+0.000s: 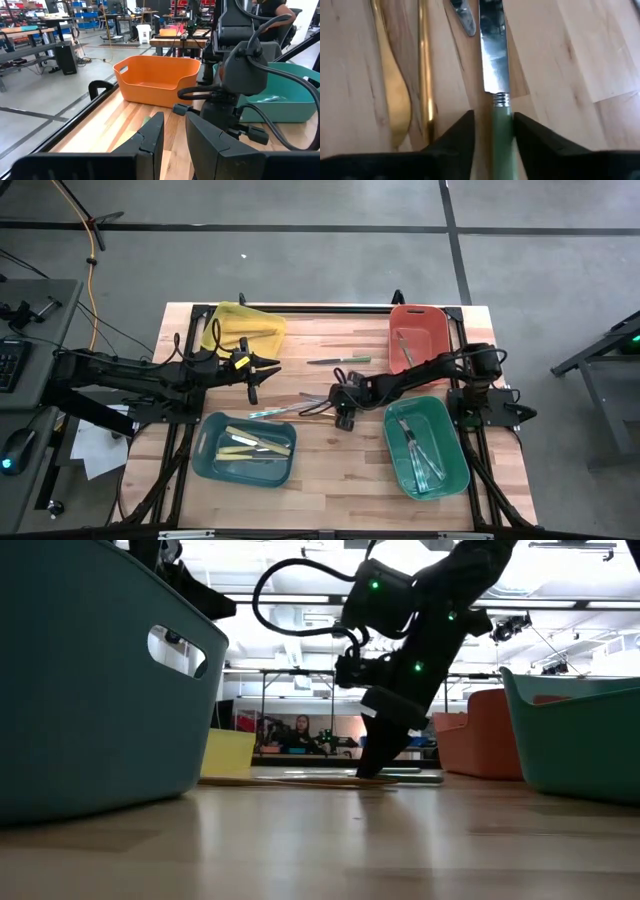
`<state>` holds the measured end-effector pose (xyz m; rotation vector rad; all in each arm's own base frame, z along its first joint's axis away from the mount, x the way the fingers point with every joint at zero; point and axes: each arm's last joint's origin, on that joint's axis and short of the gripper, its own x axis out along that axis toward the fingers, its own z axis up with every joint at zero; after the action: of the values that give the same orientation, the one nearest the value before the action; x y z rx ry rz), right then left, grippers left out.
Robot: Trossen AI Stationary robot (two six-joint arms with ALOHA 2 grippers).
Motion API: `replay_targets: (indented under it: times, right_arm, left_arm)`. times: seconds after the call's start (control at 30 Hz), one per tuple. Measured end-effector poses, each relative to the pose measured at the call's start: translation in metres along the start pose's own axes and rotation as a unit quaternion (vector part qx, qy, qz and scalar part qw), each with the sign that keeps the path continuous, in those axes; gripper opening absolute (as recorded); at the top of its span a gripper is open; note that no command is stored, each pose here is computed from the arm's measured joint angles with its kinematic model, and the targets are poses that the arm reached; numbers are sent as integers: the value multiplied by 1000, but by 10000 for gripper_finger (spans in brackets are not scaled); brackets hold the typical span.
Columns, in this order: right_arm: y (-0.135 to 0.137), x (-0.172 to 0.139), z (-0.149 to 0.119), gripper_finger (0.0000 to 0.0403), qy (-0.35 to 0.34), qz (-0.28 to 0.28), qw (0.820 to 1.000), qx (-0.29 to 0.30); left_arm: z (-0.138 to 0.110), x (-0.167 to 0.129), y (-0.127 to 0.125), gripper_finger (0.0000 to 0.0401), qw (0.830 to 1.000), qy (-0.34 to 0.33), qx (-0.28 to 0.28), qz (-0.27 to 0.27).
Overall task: Sort silverware by color (type)
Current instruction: Put the green knife into the orange bin
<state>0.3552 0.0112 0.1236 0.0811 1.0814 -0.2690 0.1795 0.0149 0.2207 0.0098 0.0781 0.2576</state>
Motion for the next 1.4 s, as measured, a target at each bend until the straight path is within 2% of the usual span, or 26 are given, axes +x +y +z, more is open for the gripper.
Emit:
replay_targets:
  times: [0.2, 0.4, 0.53, 0.83, 0.97, 1.03, 1.4]
  right_arm:
    - [0, 2, -2, 20, 7, -7, 1000, 7]
    - [-1, 3, -2, 35, 6, -15, 1000, 11]
    - [-1, 3, -3, 16, 8, -12, 1000, 11]
    - [-1, 1, -3, 15, 7, -7, 1000, 1]
    - [-1, -6, -1, 14, 5, 3, 1000, -8]
    - [-1, -14, 4, 2, -4, 9, 1000, -10]
    - [-5, -43, 9, 4, -22, 14, 999, -18]
  left_arm:
    - [0, 0, 0, 72, 1000, 0, 0, 0]
    - [0, 0, 0, 72, 1000, 2, 0, 0]
    - [-1, 0, 0, 72, 1000, 3, 0, 0]
    - [-1, 0, 0, 72, 1000, 4, 1, 0]
    - [-1, 0, 0, 72, 1000, 4, 1, 0]
    - [-1, 0, 0, 72, 1000, 6, 1, 0]
    - [-2, 0, 0, 72, 1000, 9, 2, 0]
